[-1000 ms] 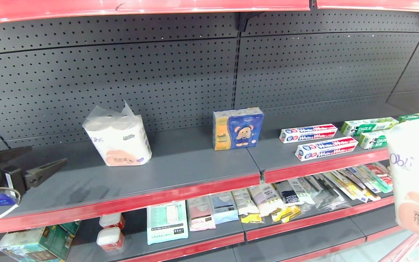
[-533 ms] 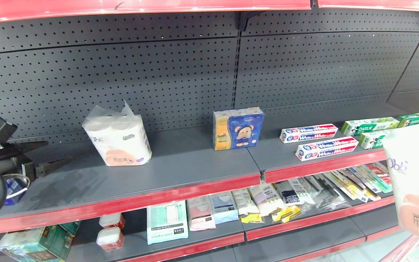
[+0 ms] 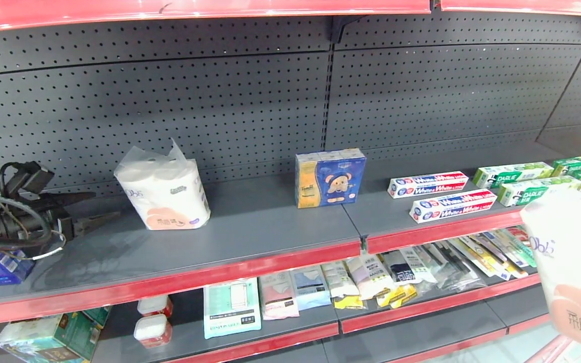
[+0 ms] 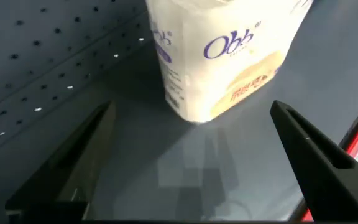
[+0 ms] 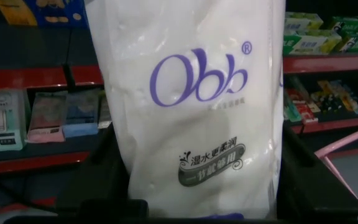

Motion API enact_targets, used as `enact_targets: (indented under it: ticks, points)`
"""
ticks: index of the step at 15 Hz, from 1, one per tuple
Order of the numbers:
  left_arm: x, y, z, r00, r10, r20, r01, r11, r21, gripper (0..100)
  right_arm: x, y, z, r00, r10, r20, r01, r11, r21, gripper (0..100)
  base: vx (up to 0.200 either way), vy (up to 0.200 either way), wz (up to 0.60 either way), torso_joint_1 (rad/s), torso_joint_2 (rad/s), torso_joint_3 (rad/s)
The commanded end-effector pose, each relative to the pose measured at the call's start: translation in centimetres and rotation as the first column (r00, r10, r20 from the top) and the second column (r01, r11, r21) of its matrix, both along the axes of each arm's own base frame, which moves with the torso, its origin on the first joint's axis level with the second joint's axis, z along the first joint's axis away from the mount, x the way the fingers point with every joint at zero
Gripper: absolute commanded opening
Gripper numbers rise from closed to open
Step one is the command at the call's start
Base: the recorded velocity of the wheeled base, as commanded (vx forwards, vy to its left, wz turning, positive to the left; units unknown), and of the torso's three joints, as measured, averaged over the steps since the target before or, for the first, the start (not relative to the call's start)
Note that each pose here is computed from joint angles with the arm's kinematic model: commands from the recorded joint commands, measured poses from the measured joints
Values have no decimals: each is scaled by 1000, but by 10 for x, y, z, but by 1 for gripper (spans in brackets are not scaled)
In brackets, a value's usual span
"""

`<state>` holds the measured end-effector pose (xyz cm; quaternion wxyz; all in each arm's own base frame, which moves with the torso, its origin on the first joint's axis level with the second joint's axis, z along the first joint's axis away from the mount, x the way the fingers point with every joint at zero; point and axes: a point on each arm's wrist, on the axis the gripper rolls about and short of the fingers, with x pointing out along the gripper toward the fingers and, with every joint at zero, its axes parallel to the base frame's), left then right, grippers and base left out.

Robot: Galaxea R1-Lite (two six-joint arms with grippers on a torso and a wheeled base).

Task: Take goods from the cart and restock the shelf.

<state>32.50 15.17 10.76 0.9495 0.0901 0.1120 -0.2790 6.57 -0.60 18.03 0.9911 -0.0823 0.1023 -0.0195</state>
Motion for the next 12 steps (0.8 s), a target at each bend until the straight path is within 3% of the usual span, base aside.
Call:
enact_targets:
  ticks: [1,6,12]
  points:
    - [15,2,-3,1000,-27,2,27,1000,-8,100,2,0,-2,1000,1,-16,-1,1000,1,0,0,0,0,0,0,0]
    - [29,-2,8,995,-95,14,96,995,-29,100,1,0,-8,999,2,-34,-3,1000,-10,0,0,0,0,0,0,0]
    - [41,-9,-4,988,-156,4,156,986,-56,100,1,-1,-9,999,-11,-42,9,999,-38,0,0,0,0,0,0,0]
